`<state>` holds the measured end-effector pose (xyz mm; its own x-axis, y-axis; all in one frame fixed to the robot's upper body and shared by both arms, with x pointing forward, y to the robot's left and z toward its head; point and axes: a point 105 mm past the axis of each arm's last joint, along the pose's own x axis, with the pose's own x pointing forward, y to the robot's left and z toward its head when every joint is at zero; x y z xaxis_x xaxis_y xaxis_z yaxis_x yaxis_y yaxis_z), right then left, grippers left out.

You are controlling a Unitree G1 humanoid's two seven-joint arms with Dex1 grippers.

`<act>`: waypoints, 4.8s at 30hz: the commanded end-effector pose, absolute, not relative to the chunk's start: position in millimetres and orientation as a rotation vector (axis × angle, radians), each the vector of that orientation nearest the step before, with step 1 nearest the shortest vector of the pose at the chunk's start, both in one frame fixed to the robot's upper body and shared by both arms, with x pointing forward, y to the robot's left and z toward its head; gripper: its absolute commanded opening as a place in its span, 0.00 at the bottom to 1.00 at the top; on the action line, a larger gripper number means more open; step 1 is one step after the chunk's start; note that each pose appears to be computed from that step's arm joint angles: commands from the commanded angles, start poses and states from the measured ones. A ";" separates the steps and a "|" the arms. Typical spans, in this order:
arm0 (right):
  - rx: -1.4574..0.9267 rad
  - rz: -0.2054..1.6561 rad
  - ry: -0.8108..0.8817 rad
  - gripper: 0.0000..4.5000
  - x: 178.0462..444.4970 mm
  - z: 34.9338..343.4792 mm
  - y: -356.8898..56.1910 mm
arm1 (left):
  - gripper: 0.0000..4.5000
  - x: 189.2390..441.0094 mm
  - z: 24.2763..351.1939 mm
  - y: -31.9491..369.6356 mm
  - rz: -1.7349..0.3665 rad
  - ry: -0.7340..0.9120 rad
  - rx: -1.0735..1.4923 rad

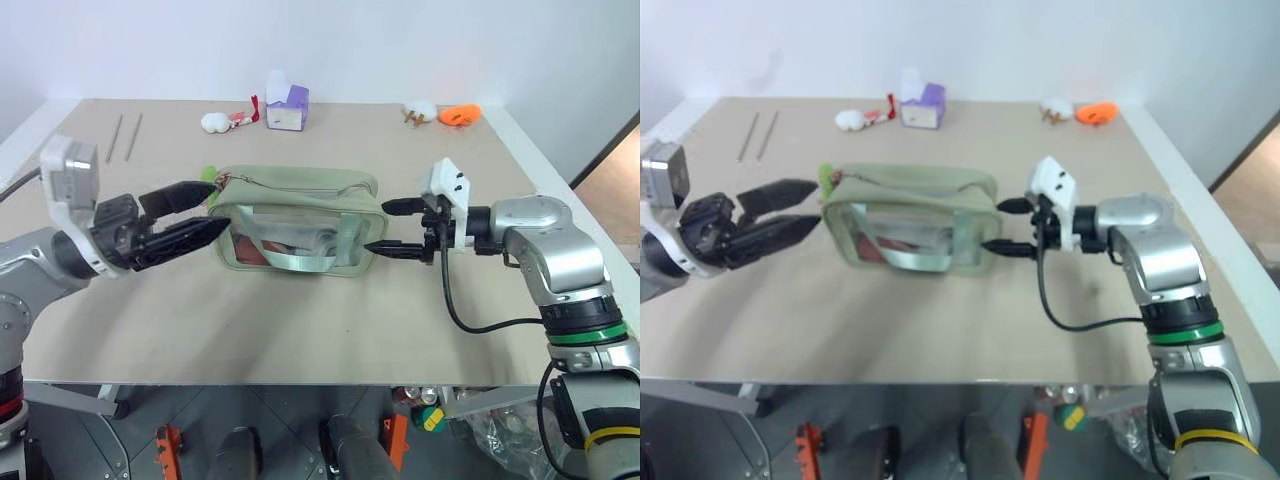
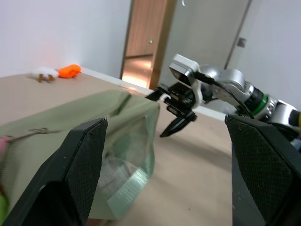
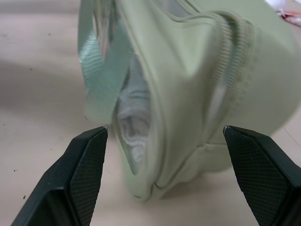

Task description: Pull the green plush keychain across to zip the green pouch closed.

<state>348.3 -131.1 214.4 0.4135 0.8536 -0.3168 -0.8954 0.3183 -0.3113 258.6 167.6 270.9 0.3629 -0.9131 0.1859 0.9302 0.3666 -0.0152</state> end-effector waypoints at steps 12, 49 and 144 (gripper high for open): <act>-0.522 1.204 0.026 0.00 340.3 228.0 -121.0 | 0.92 282.9 289.5 192.3 -0.998 -0.304 -0.173; -0.557 1.195 0.030 0.00 336.1 218.7 -122.7 | 0.92 370.4 208.3 218.6 -0.609 0.057 -0.266; -0.573 1.209 0.039 0.00 334.1 213.9 -113.5 | 0.99 325.2 308.9 172.5 -1.046 -0.137 0.227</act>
